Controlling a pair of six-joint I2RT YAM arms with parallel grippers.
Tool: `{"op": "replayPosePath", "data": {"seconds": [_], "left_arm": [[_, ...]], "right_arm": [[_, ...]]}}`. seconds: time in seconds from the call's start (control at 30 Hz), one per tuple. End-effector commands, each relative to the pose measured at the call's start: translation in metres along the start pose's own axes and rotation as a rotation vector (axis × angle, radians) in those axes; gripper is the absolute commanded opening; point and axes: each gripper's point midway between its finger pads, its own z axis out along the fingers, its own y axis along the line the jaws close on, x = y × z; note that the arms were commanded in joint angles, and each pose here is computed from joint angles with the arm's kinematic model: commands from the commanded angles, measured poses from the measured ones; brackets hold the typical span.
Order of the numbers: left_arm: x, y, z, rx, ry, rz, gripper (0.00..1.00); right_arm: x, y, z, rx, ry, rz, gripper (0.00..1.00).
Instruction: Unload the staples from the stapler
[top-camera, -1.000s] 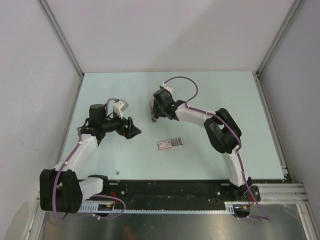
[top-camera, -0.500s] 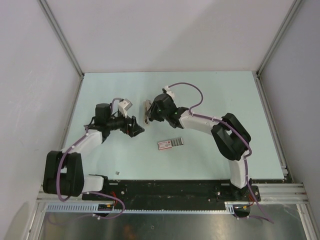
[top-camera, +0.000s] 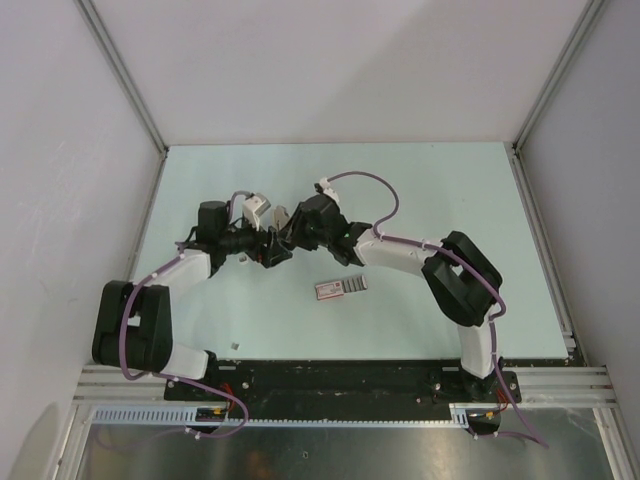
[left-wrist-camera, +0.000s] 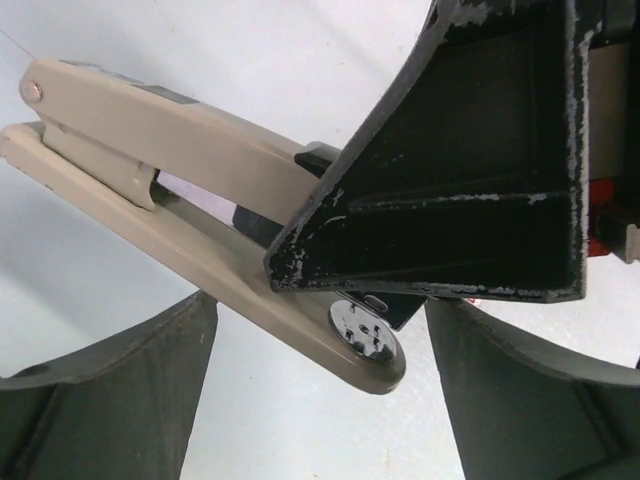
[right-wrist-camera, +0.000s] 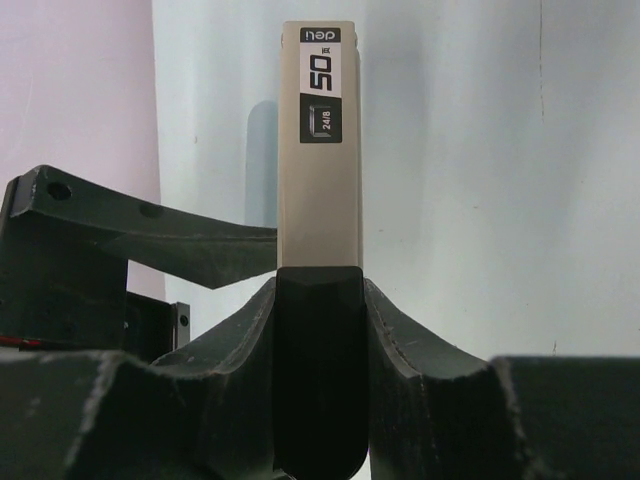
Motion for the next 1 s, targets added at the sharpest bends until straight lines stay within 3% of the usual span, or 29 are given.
{"op": "replayPosePath", "data": {"seconds": [0.0,0.17,0.4,0.63,0.83,0.97], "left_arm": [[-0.028,0.003,0.002,-0.008,-0.063,0.083,0.85],[-0.030,0.000,-0.004,-0.013,-0.075,0.159,0.64],[-0.022,-0.007,-0.008,0.009,-0.057,0.202,0.46],[-0.020,-0.007,-0.009,-0.004,-0.051,0.232,0.15],[-0.023,-0.001,-0.014,-0.060,-0.053,0.285,0.02],[-0.023,0.004,-0.017,-0.096,-0.050,0.324,0.00]], "right_arm": [[-0.030,0.068,-0.036,-0.204,-0.071,0.037,0.00],[-0.028,0.068,-0.043,-0.220,-0.068,0.037,0.00],[-0.029,0.071,-0.047,-0.244,-0.074,0.044,0.00],[-0.024,0.078,-0.055,-0.275,-0.058,0.006,0.00],[-0.016,0.071,-0.064,-0.262,-0.061,-0.078,0.00],[-0.005,0.058,-0.066,-0.250,-0.048,-0.137,0.00]]}}
